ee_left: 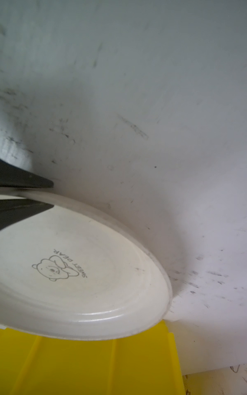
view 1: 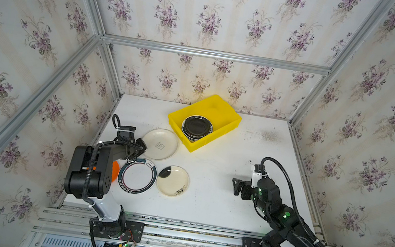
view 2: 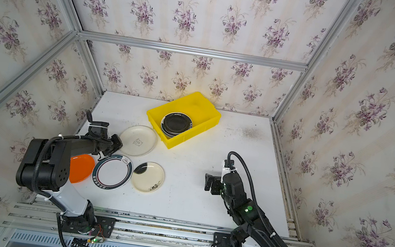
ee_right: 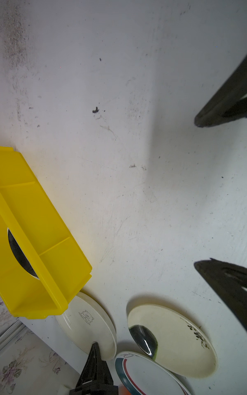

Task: Place the plates into the plastic bin on the countertop
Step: 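Pinch the bear plate rim with the left gripper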

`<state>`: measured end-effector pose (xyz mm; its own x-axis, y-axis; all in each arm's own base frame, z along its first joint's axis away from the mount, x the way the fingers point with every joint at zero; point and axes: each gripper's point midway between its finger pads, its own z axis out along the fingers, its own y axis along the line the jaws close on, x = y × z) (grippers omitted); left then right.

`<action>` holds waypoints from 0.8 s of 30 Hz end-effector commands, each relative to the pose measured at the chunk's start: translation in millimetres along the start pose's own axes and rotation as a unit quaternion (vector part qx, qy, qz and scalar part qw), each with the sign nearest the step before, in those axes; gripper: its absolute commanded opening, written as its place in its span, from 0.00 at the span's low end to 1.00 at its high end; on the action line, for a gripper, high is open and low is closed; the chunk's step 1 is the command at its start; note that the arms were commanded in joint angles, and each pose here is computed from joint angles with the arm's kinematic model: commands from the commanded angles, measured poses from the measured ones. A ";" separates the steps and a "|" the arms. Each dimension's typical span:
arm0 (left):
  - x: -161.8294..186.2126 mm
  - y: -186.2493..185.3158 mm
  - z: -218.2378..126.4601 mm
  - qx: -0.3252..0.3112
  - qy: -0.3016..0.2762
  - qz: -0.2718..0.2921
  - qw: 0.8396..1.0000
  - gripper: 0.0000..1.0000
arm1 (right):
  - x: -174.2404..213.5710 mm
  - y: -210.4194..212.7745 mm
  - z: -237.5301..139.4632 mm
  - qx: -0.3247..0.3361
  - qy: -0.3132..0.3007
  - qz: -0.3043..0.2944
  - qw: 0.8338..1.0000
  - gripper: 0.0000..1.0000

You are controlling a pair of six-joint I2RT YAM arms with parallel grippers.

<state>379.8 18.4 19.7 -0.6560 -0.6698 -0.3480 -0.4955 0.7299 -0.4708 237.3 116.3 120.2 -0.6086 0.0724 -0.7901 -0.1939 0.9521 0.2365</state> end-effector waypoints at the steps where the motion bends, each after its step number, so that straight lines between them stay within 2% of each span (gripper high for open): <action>1: -2.0 -2.8 -0.1 0.006 -0.001 -0.001 1.000 0.11 | -4.0 -0.7 -0.7 0.003 -0.009 0.004 1.000 0.99; 6: 0.9 -5.4 0.1 0.016 0.008 -0.002 1.000 0.01 | -3.7 0.3 -0.7 0.000 -0.008 0.006 1.000 0.99; 16: 0.1 -11.3 -7.6 0.036 -0.005 -0.007 0.999 0.00 | -7.7 1.0 -3.7 0.004 -0.002 -0.008 1.000 0.99; 24: -8.9 -21.8 -40.5 0.059 -0.055 -0.018 0.997 0.00 | -13.0 3.0 -7.6 0.008 0.012 0.000 1.000 0.99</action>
<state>367.0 11.6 49.4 -0.6153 -0.6943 -0.3733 -0.4630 0.7016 -0.5416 239.1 117.3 129.9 -0.6232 0.0632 -0.7795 -0.1898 0.9547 0.2291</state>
